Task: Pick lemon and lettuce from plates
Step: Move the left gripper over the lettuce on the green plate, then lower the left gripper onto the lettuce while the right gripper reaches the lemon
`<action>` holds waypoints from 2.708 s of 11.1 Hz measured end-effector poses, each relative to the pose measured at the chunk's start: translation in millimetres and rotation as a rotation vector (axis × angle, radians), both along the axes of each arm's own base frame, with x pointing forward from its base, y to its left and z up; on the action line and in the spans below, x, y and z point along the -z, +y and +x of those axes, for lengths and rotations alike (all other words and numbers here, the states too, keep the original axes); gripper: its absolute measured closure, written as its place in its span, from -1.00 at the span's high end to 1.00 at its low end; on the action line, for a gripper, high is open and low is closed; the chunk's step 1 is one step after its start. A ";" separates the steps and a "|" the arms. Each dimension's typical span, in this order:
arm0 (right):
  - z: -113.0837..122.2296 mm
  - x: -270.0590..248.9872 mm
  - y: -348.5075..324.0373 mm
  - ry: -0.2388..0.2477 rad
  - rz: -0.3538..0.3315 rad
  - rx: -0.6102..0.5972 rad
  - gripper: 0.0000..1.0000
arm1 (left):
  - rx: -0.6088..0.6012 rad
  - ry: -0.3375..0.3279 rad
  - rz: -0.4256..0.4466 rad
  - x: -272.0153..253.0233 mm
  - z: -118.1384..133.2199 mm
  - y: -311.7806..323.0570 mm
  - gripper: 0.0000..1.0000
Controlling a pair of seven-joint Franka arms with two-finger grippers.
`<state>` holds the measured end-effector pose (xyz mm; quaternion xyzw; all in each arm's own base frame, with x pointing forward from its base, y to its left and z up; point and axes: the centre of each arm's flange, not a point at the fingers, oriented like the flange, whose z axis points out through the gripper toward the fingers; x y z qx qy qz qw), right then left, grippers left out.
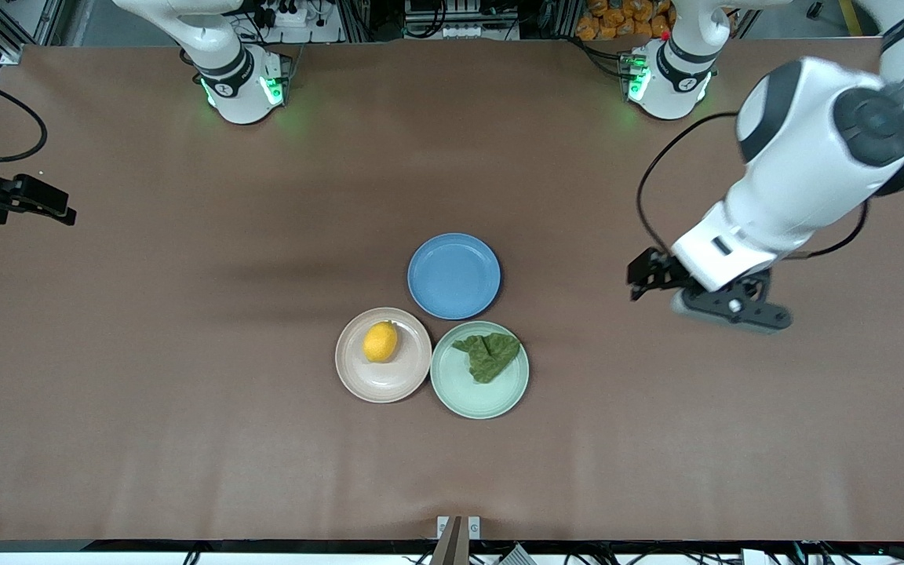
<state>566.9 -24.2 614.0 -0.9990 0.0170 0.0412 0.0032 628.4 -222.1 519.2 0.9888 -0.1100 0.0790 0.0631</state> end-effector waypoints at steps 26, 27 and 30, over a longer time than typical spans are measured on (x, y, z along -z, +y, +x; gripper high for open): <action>52.5 223.0 275.9 -0.013 0.101 0.438 1.00 | 0.266 -0.151 -0.051 336.7 -11.9 -185.9 0.17; 51.9 240.4 291.3 -0.012 0.105 0.464 1.00 | 0.270 -0.150 -0.047 339.1 -13.4 -187.6 0.14; 48.3 283.9 329.5 -0.021 0.126 0.502 1.00 | 0.272 -0.155 -0.047 338.1 -12.9 -189.8 -0.59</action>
